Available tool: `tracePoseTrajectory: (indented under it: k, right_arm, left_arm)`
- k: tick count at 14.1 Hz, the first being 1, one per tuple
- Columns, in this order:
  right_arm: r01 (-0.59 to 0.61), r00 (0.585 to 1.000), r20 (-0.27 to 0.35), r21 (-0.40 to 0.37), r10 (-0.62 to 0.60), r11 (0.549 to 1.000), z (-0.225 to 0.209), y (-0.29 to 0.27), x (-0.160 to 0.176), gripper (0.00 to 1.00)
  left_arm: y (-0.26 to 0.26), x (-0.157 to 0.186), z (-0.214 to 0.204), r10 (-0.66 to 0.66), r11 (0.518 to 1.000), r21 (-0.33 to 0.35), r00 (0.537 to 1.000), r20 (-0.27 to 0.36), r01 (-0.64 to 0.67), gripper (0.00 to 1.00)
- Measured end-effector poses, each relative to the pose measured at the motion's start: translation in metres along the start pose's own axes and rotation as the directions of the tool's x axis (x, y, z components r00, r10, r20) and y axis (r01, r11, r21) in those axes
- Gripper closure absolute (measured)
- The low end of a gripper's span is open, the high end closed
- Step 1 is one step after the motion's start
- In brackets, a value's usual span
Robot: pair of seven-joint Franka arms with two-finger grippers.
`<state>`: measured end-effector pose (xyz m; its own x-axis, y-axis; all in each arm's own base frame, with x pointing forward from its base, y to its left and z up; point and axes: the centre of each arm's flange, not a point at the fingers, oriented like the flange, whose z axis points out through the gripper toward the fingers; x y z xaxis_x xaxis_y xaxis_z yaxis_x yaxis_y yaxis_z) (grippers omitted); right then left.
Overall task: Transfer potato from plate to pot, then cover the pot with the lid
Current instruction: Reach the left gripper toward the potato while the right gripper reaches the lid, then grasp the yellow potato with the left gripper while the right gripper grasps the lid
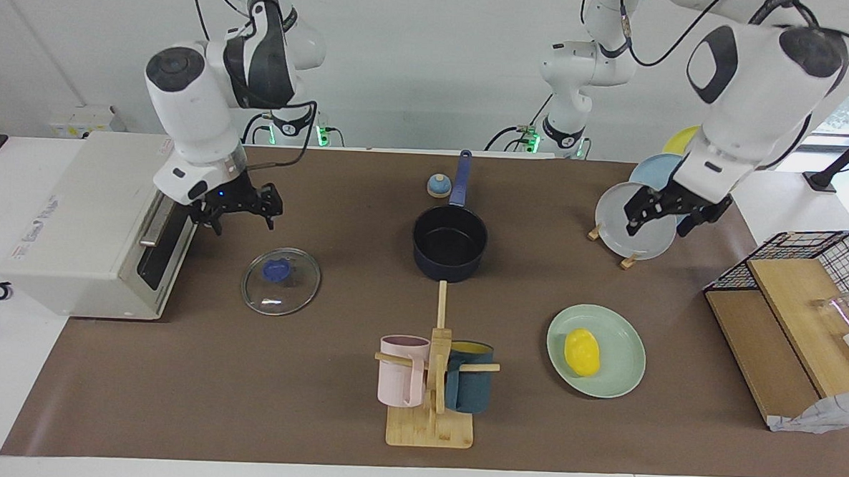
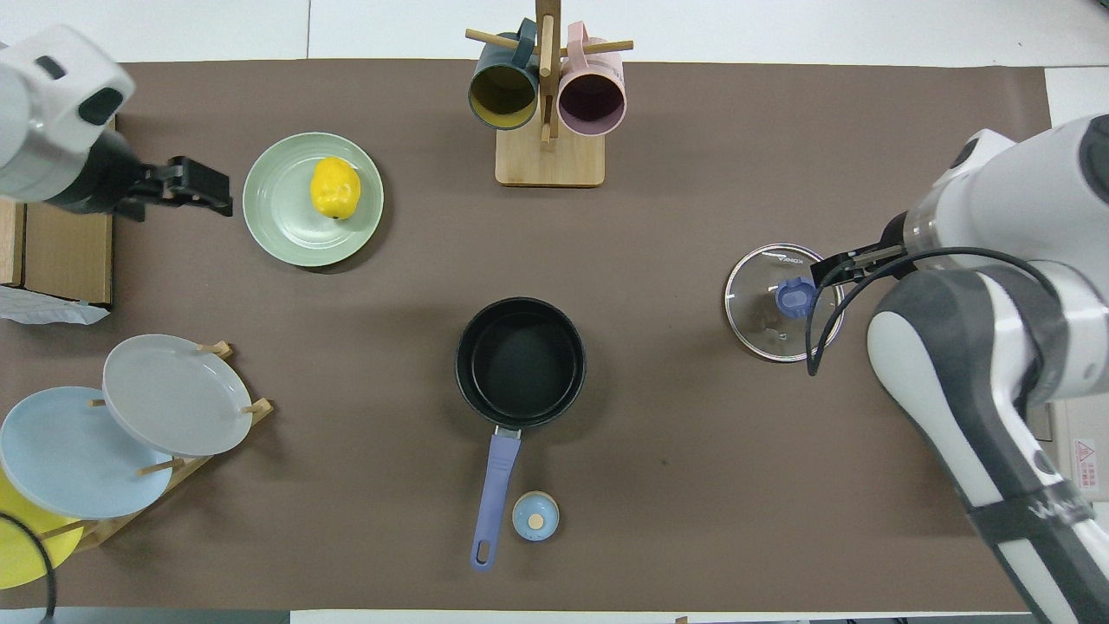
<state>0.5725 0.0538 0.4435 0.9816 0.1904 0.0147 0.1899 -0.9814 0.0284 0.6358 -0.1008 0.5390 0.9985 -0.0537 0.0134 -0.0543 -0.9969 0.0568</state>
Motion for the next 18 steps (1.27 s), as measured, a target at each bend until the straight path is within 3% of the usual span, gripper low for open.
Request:
tracePoseTrajectory:
  k: [3, 6, 15, 16, 18]
  right_arm:
    - [-0.001, 1.0, -0.014, 0.003, 0.001, 1.0, 0.071, 0.0, -0.003, 0.0]
    - [0.001, 1.0, -0.013, 0.007, -0.001, 1.0, 0.099, -0.002, 0.002, 0.0]
    - [0.002, 1.0, -0.01, 0.045, -0.001, 0.999, 0.114, -0.022, 0.006, 0.0]
    - [0.005, 1.0, -0.009, 0.045, -0.005, 0.999, 0.115, -0.022, 0.006, 0.0]
    - [0.018, 1.0, -0.005, 0.045, -0.018, 0.999, 0.117, -0.021, 0.005, 0.0]
  left_arm:
    - [0.015, 0.072, 0.107, 0.013, 1.0, -0.021, 1.0, -0.004, -0.014, 0.0]
    - [0.024, 0.094, 0.18, 0.02, 0.999, -0.027, 1.0, 0.004, -0.02, 0.0]
    - [0.029, 0.082, 0.219, 0.002, 1.0, -0.008, 1.0, -0.01, -0.002, 0.03]
    - [0.029, 0.082, 0.218, 0.001, 1.0, -0.008, 1.0, -0.011, -0.001, 0.06]
    - [0.027, 0.082, 0.213, 0.0, 1.0, -0.006, 1.0, -0.018, 0.0, 0.28]
